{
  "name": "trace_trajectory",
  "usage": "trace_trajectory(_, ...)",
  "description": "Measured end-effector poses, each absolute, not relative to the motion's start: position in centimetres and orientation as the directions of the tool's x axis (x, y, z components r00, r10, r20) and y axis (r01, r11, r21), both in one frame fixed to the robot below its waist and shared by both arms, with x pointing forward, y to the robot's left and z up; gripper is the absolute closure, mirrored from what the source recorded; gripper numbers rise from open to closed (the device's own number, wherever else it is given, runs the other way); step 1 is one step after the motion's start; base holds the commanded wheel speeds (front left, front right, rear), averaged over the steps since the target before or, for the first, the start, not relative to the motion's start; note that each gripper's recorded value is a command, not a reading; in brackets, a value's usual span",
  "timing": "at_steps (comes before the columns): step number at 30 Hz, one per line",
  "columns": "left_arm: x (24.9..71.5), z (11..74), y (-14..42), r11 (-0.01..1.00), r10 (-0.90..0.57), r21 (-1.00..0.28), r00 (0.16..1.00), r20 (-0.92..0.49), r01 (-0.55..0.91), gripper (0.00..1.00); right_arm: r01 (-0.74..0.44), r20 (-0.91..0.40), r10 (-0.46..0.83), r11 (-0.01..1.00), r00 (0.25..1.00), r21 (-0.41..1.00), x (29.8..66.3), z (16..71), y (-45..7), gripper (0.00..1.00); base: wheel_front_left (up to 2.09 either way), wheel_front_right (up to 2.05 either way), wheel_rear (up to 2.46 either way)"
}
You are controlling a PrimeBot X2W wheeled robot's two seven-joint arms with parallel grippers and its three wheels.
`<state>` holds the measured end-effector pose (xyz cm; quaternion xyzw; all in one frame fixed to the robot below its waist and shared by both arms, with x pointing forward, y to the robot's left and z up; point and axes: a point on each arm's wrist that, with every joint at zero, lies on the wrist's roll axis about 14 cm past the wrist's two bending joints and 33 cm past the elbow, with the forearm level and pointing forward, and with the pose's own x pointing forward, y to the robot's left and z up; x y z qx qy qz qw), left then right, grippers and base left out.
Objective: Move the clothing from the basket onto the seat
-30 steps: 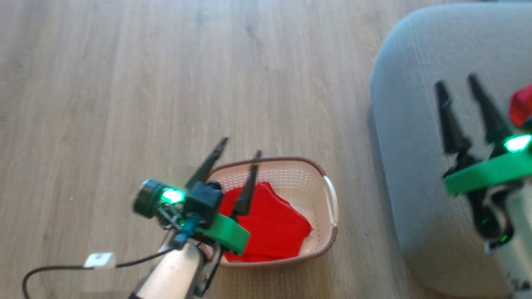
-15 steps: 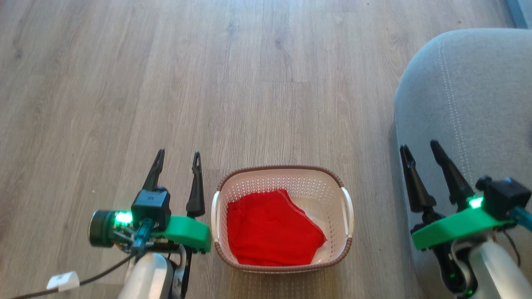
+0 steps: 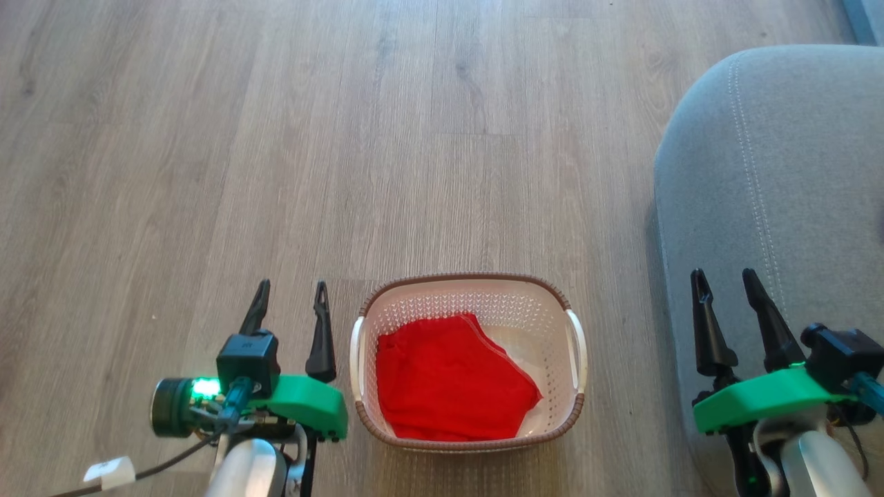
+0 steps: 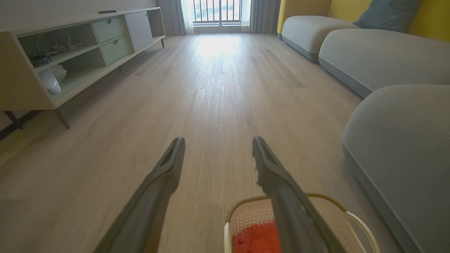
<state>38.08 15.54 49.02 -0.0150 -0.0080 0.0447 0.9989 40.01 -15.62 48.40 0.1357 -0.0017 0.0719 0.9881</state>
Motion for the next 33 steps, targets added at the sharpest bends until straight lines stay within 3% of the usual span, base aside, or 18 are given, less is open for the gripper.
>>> trace_trajectory(33,37.62,47.98,14.5,0.998,0.053,-0.021,0.998,-0.016,-0.053,0.0,-0.113,-0.002,0.119,0.955,0.993,0.274,39.57,47.57,-16.15,0.0,0.0,0.0,0.0)
